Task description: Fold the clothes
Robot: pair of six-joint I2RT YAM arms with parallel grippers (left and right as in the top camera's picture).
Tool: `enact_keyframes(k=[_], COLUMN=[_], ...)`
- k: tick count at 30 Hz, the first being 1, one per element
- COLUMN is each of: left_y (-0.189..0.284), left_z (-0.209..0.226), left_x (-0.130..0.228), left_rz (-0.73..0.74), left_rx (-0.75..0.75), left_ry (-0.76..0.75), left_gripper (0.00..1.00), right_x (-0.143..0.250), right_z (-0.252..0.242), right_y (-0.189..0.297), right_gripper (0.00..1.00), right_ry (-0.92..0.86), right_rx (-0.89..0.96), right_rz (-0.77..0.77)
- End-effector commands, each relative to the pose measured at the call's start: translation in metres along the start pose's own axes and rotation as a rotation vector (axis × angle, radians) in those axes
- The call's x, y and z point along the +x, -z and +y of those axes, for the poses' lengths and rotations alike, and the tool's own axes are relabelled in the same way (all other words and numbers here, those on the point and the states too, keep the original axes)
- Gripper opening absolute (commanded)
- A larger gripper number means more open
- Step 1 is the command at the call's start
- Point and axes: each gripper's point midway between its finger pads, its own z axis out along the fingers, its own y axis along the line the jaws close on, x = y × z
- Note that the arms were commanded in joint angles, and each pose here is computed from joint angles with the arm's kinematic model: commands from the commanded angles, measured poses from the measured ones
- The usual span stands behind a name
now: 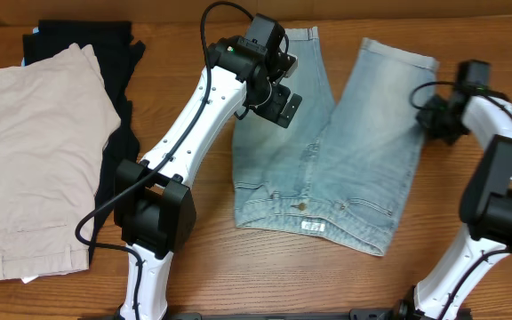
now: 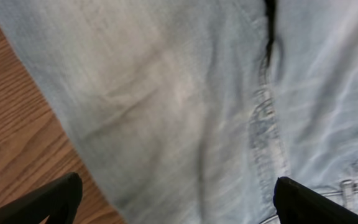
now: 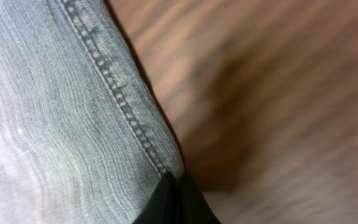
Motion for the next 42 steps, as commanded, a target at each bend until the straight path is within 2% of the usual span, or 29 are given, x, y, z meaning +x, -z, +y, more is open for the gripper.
enact_keyframes(k=[1, 2, 3, 4, 5, 6, 8, 12, 15, 24, 26, 28, 29, 31, 32, 34, 40, 42], left_y=[-0.003, -0.003, -0.003, -0.003, -0.003, -0.003, -0.003, -0.01, -0.023, -0.06, -0.062, -0.066, -0.068, -0.073, -0.077, -0.084, -0.105, -0.108], left_z=[0.002, 0.002, 0.002, 0.002, 0.002, 0.002, 0.002, 0.003, 0.005, -0.001, -0.005, -0.008, -0.008, -0.007, -0.007, -0.005, 0.009, 0.021], left_x=[-0.004, -0.004, -0.004, -0.003, -0.003, -0.003, -0.003, 0.006, 0.027, 0.097, 0.106, 0.115, 0.119, 0.13, 0.136, 0.147, 0.169, 0.174], left_rz=[-0.007, -0.006, -0.005, -0.005, -0.004, -0.005, -0.003, 0.026, 0.097, 0.306, 0.329, 0.352, 0.363, 0.386, 0.397, 0.416, 0.432, 0.438], left_rx=[-0.01, -0.011, -0.011, -0.011, -0.01, -0.01, -0.01, -0.01, -0.01, 0.06, 0.093, 0.111, 0.117, 0.119, 0.121, 0.122, 0.059, -0.005], left_ry=[0.011, 0.011, 0.011, 0.011, 0.011, 0.011, 0.011, 0.015, 0.027, 0.04, 0.015, 0.0, -0.008, -0.016, -0.022, -0.024, -0.028, -0.013], left_gripper=[1.0, 1.0, 1.0, 1.0, 1.0, 1.0, 1.0, 1.0, 1.0, 1.0, 0.96, 0.79, 0.63, 0.4, 0.21, 0.05, 0.04, 0.04], right_x=[-0.006, -0.008, -0.01, -0.011, -0.012, -0.013, -0.017, -0.026, -0.026, 0.0, 0.006, 0.01, 0.012, 0.014, 0.014, 0.015, 0.016, 0.017], right_z=[-0.034, -0.036, -0.037, -0.038, -0.038, -0.037, -0.032, -0.023, -0.009, 0.03, 0.036, 0.041, 0.043, 0.046, 0.047, 0.048, 0.047, 0.046], right_y=[-0.006, -0.005, -0.004, -0.003, -0.002, 0.0, 0.007, 0.029, 0.053, 0.092, 0.091, 0.091, 0.09, 0.09, 0.09, 0.09, 0.09, 0.09], right_gripper=[0.1, 0.16, 0.33, 0.51, 0.76, 0.86, 0.94, 0.97, 0.97, 0.96, 0.96, 0.95, 0.94, 0.94, 0.94, 0.94, 0.94, 0.94], right_ry=[-0.112, -0.126, -0.135, -0.145, -0.152, -0.158, -0.163, -0.142, -0.101, 0.02, 0.036, 0.05, 0.055, 0.061, 0.065, 0.066, 0.069, 0.067], right_rx=[0.007, -0.009, -0.023, -0.041, -0.057, -0.076, -0.108, -0.128, -0.141, -0.159, -0.16, -0.162, -0.163, -0.165, -0.165, -0.166, -0.163, -0.161], right_rz=[0.031, 0.035, 0.039, 0.046, 0.05, 0.056, 0.057, 0.033, 0.019, 0.024, 0.035, 0.041, 0.042, 0.045, 0.046, 0.046, 0.051, 0.055])
